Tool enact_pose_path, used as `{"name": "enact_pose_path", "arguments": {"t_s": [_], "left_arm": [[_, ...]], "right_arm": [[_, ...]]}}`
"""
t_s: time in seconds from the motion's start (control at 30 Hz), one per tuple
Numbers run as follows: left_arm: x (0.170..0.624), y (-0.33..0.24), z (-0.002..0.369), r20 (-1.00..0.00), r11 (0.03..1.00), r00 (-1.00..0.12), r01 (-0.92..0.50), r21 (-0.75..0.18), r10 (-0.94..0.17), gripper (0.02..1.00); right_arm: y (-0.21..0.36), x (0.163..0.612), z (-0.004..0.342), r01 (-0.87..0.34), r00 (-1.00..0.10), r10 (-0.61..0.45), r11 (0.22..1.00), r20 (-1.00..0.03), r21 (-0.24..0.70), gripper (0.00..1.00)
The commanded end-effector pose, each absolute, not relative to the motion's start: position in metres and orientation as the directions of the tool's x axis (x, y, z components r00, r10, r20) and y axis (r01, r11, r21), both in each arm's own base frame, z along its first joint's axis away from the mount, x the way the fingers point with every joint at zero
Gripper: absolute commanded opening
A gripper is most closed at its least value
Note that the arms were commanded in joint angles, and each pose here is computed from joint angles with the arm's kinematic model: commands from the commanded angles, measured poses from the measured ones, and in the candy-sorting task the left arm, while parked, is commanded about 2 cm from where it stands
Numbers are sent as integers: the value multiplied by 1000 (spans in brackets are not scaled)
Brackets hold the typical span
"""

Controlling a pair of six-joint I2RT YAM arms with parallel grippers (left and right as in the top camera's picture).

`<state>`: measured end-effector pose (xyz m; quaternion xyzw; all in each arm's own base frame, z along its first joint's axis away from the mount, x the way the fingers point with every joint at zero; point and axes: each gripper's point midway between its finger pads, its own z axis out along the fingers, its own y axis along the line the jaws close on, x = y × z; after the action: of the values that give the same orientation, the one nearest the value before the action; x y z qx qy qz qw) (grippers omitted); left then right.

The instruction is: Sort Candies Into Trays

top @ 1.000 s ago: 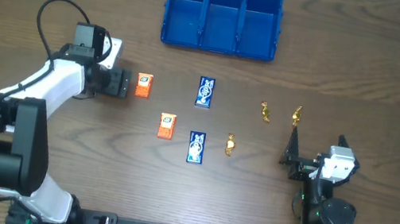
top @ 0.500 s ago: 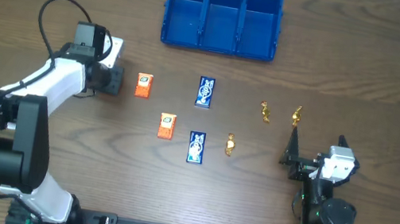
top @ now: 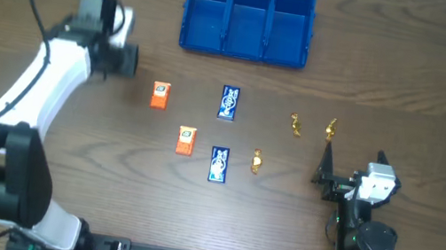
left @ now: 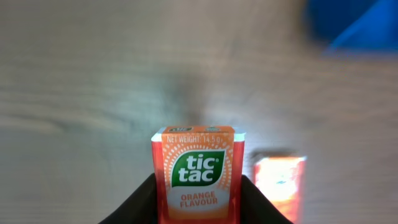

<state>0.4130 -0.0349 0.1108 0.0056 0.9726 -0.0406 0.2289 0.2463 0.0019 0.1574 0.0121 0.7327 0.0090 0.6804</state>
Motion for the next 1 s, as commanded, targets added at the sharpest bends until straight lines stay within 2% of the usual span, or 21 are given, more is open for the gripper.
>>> {"name": "enact_pose_path", "arguments": {"t_s": [0.03, 0.07, 0.13, 0.27, 0.5, 0.77, 1.0], "left_arm": [[458, -64, 222, -647, 998, -761, -7, -62, -45, 226], [472, -78, 242, -684, 998, -729, 5, -57, -36, 229], [486, -95, 255, -710, 998, -704, 29, -58, -21, 224], [514, -128, 258, -729, 996, -684, 69, -56, 6, 220], [550, -162, 210, -686, 995, -726, 98, -28, 52, 220], [561, -177, 159, -630, 995, -774, 97, -19, 64, 226], [562, -178, 142, -606, 996, -793, 93, -16, 64, 240]], "right_arm": [[4, 246, 157, -5, -77, 21, 1000, -997, 22, 998], [4, 246, 157, -5, -77, 22, 1000, -997, 22, 998], [4, 246, 157, -5, -77, 21, 1000, -997, 22, 998], [4, 246, 157, -5, -77, 22, 1000, -997, 22, 998], [4, 246, 157, -5, -77, 22, 1000, -997, 22, 998], [4, 246, 157, -5, -77, 21, 1000, -997, 22, 998], [4, 246, 157, -5, -77, 21, 1000, -997, 22, 998]]}}
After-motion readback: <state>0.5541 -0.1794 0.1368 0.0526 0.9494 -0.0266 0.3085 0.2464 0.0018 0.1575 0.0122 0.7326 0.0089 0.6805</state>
